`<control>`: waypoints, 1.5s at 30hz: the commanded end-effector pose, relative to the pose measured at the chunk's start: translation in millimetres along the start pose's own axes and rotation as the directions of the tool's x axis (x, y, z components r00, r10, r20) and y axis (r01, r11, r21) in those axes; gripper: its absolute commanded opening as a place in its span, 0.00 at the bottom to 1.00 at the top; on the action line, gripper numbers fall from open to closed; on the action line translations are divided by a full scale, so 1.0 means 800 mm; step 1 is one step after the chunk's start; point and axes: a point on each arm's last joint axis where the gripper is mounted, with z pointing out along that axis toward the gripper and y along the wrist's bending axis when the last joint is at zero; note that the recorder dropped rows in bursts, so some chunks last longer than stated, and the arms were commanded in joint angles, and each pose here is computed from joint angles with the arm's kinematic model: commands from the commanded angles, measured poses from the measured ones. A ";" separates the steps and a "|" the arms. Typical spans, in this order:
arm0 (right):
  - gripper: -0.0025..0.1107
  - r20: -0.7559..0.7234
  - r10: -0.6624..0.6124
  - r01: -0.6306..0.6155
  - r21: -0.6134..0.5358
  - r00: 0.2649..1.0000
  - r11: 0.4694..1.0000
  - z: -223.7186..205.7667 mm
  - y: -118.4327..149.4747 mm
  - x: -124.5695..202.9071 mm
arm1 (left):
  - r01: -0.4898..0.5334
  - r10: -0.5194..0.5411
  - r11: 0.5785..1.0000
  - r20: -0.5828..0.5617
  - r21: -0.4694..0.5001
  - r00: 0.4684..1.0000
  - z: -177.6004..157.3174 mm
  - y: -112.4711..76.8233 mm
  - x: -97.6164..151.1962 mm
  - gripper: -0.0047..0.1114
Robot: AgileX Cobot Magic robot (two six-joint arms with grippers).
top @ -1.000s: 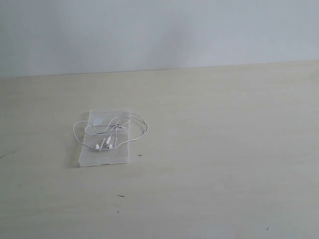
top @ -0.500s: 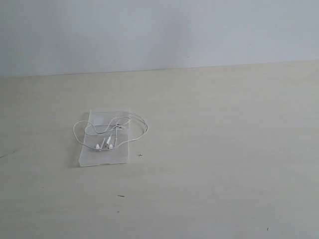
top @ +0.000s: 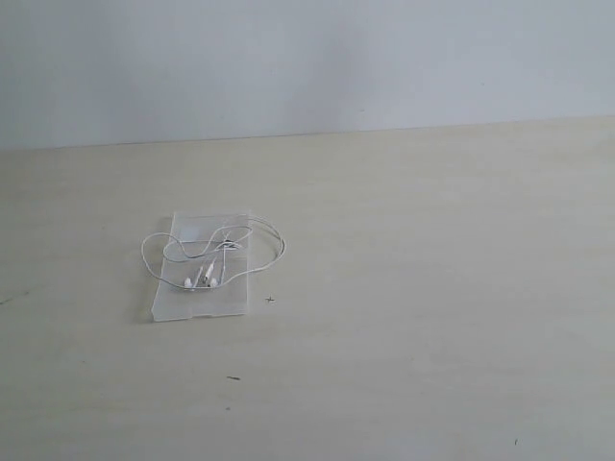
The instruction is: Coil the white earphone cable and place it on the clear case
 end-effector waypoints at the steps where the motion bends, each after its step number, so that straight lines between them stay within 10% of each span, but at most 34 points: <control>1: 0.02 0.012 -0.004 0.004 0.005 1.000 1.000 0.000 0.000 0.000 | 0.044 -0.045 0.999 0.169 0.010 0.985 -0.003 0.001 -0.019 0.04; 3: 0.02 0.012 -0.002 0.002 0.004 1.000 1.000 0.000 0.000 0.000 | -0.172 0.194 0.978 0.203 -0.120 0.960 -0.004 0.011 -0.024 0.04; 4: 0.02 0.012 -0.002 0.002 0.004 1.000 1.000 0.000 0.000 0.000 | -0.395 0.434 0.888 0.145 -0.235 0.889 -0.006 0.019 -0.026 0.04; 5: 0.02 0.012 -0.002 0.002 0.004 1.000 1.000 0.000 0.000 0.000 | -0.571 0.613 0.765 0.065 -0.300 0.788 -0.007 0.024 -0.026 0.04; 8: 0.02 0.012 -0.002 0.002 0.004 1.000 1.000 0.000 0.000 0.000 | -0.970 0.943 -0.013 -0.327 -0.243 0.069 -0.011 0.039 -0.026 0.04; 10: 0.02 0.012 -0.002 0.002 0.004 1.000 1.000 0.000 0.000 0.000 | -0.959 0.881 -0.249 -0.443 -0.138 -0.165 -0.014 0.047 -0.026 0.04; 12: 0.02 0.012 -0.002 0.002 0.004 1.000 1.000 0.000 0.000 0.000 | -0.949 0.841 -0.300 -0.496 -0.094 -0.216 -0.017 0.053 -0.025 0.04; 19: 0.02 0.012 -0.002 0.002 0.004 1.000 1.000 0.000 0.000 0.000 | -0.986 0.698 0.047 -0.701 -0.163 0.149 -0.040 0.095 -0.005 0.04; 25: 0.02 0.012 -0.002 0.002 0.004 1.000 1.000 0.000 0.000 0.000 | -0.927 0.663 0.240 -0.649 -0.288 0.373 -0.041 0.099 0.001 0.04; 45: 0.02 0.012 -0.002 0.002 0.004 1.000 1.000 0.000 0.000 0.000 | -0.789 0.552 0.398 -0.565 -0.467 0.613 -0.043 0.101 0.001 0.04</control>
